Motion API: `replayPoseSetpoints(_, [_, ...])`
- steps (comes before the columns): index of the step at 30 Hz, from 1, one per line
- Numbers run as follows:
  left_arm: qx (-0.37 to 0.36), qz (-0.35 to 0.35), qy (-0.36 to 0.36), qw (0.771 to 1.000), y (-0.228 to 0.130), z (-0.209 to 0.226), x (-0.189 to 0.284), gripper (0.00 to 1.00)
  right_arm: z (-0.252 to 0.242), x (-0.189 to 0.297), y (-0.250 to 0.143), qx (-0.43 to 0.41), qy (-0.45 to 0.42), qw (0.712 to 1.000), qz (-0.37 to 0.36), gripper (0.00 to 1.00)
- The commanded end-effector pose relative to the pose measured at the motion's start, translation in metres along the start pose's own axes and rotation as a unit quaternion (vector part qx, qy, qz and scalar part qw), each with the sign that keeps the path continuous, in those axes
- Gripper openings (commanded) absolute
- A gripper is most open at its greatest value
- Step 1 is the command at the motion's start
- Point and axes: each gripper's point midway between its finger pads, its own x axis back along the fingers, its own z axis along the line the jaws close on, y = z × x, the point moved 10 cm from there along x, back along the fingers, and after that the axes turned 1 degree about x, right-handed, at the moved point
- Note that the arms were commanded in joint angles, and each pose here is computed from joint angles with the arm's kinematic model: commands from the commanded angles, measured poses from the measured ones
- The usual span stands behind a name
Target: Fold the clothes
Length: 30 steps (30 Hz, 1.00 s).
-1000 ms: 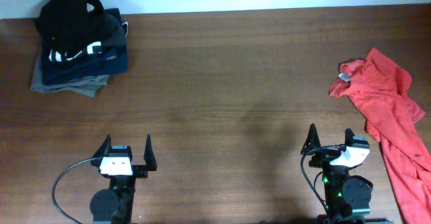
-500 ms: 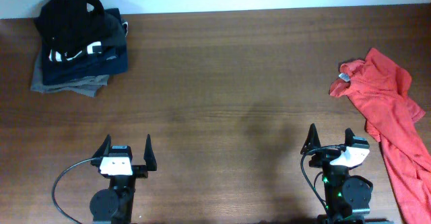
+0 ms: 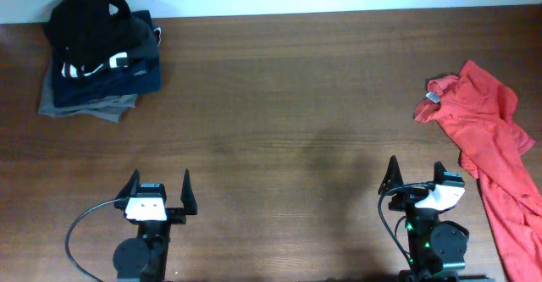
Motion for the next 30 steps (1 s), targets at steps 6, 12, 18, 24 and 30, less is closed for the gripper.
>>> replayPoseSetpoints(6, [0.001, 0.000, 0.006, 1.000, 0.000, 0.001, 0.000, 0.99, 0.000, 0.000, -0.003, -0.003, 0.001, 1.000, 0.004, 0.99])
replayPoseSetpoints(12, [0.001, 0.000, 0.006, 1.000, 0.000, 0.001, 0.000, 0.99, 0.006, 0.000, -0.004, -0.017, 0.038, 0.999, 0.012, 0.99])
replayPoseSetpoints(18, [0.001, 0.000, 0.006, 1.000, 0.000, 0.001, 0.000, 0.99, 0.016, 0.002, 0.000, -0.035, 0.110, 0.993, 0.009, 0.99])
replayPoseSetpoints(24, [0.001, 0.000, 0.006, 1.000, 0.000, 0.001, 0.000, 0.99, 0.018, 0.002, 0.002, -0.035, 0.124, 0.992, 0.005, 0.99])
replayPoseSetpoints(30, [0.001, 0.000, 0.006, 1.000, 0.000, 0.001, 0.000, 0.99, 0.017, 0.008, 0.043, 0.032, 0.086, 0.988, -0.124, 0.99])
